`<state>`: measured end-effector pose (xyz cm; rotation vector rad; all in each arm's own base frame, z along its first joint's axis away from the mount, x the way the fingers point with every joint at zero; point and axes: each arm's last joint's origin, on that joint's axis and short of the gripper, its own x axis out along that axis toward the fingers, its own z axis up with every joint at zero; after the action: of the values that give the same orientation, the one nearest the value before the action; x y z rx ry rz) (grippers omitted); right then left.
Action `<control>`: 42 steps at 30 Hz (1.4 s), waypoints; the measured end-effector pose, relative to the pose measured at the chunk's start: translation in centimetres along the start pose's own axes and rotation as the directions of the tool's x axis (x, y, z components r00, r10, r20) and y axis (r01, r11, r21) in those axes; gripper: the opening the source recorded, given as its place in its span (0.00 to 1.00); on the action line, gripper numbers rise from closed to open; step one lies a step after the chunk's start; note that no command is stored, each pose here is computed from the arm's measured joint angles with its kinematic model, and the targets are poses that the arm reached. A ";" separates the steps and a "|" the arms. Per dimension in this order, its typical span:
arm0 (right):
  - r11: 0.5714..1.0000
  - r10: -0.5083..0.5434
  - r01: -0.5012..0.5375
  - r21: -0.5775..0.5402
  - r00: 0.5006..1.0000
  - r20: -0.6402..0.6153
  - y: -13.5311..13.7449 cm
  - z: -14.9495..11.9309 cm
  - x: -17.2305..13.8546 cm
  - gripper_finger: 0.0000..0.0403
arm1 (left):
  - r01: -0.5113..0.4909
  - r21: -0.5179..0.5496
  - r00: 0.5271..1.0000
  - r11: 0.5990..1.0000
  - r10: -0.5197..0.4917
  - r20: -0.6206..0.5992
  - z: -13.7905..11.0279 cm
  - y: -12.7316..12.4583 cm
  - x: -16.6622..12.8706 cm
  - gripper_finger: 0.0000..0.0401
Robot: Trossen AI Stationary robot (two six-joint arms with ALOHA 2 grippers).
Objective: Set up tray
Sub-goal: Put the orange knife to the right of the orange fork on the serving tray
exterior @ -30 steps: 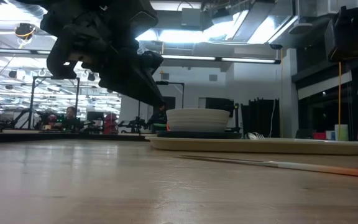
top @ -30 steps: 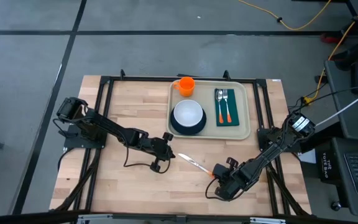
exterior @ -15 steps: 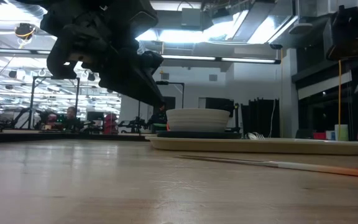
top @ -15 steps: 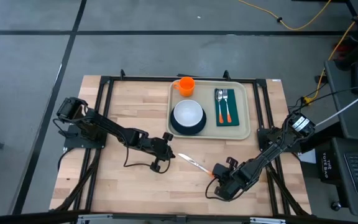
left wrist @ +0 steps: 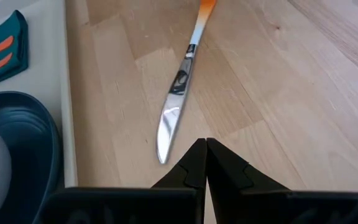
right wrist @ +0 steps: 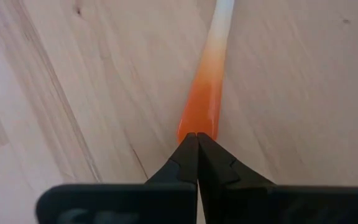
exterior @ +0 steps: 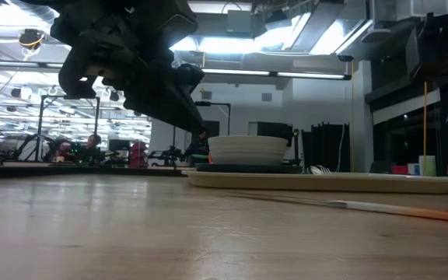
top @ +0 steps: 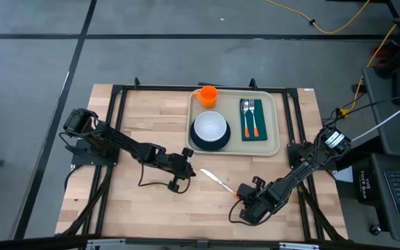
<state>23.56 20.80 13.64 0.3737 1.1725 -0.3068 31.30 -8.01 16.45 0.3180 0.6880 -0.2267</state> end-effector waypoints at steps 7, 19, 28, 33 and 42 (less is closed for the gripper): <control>1.000 0.001 -0.001 -0.002 1.000 -0.012 0.0 0.0 0.0 0.00 | 0.000 -0.004 1.000 1.000 0.000 0.000 0.0 0.0 0.0 0.02; 1.000 -0.015 0.014 -0.006 1.000 -0.014 -0.1 -0.1 0.1 0.00 | -0.017 -0.004 1.000 1.000 0.017 -0.003 0.0 0.0 0.0 0.03; 1.000 -0.022 0.022 -0.009 1.000 -0.014 -0.2 -0.1 0.1 0.00 | -0.066 -0.030 0.998 0.997 0.066 -0.013 0.0 0.2 0.0 0.15; 1.000 -0.023 0.023 -0.009 1.000 -0.013 -0.2 -0.1 0.1 0.00 | -0.066 -0.006 0.998 0.998 0.066 -0.012 0.0 0.2 0.0 0.26; 1.000 -0.027 0.027 -0.011 1.000 -0.008 -0.2 -0.1 0.2 0.00 | -0.074 -0.017 0.996 0.997 0.075 0.042 0.5 0.1 -0.1 0.40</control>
<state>23.42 20.67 13.41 0.3503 1.1878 -0.3229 31.60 -8.13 16.88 0.3227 0.6346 -0.1568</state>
